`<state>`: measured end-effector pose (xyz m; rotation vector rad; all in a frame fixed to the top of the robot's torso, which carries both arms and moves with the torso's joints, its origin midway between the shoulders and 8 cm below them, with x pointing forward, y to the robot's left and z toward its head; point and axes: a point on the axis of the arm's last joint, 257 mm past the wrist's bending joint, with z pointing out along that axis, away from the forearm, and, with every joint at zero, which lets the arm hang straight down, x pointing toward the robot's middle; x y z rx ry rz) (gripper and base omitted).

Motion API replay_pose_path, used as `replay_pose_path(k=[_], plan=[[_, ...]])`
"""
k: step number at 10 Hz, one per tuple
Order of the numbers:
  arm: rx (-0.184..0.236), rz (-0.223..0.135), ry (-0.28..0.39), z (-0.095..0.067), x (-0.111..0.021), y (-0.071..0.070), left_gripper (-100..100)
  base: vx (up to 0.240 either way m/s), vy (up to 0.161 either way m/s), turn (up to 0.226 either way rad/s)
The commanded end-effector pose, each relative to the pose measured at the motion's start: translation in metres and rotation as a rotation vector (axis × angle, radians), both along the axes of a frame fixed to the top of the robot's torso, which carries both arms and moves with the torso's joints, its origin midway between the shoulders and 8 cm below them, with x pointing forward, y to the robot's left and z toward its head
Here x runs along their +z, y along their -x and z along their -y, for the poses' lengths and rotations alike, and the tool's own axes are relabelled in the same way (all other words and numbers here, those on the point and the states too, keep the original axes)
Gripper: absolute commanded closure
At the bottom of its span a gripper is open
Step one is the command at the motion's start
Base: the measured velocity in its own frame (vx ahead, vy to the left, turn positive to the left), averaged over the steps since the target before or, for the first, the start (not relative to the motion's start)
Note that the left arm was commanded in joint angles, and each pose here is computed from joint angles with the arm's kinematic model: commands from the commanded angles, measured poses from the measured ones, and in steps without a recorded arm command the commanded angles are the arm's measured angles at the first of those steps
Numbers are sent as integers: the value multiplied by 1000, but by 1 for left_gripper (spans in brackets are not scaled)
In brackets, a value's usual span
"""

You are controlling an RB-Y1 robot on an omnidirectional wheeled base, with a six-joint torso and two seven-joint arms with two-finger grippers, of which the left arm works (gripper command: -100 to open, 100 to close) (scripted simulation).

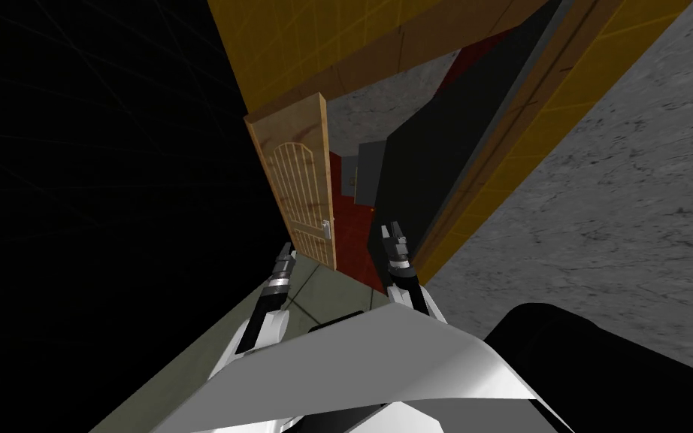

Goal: Push the door open

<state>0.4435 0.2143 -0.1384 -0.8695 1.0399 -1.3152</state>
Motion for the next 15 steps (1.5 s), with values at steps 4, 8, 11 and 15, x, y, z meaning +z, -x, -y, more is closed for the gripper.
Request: replay_pose_path(k=[4,8,11,15], plan=[[-63,-58,21,27,-28,-14,-100,76,83,-106],[-127,-122,37,55,-58,-26,-100,96,100,-119],[-163,-160,43,71,-76,-32,-100,98,100,-104],[-216,-219,47,94,-102,-39,-100,78,111,-119]])
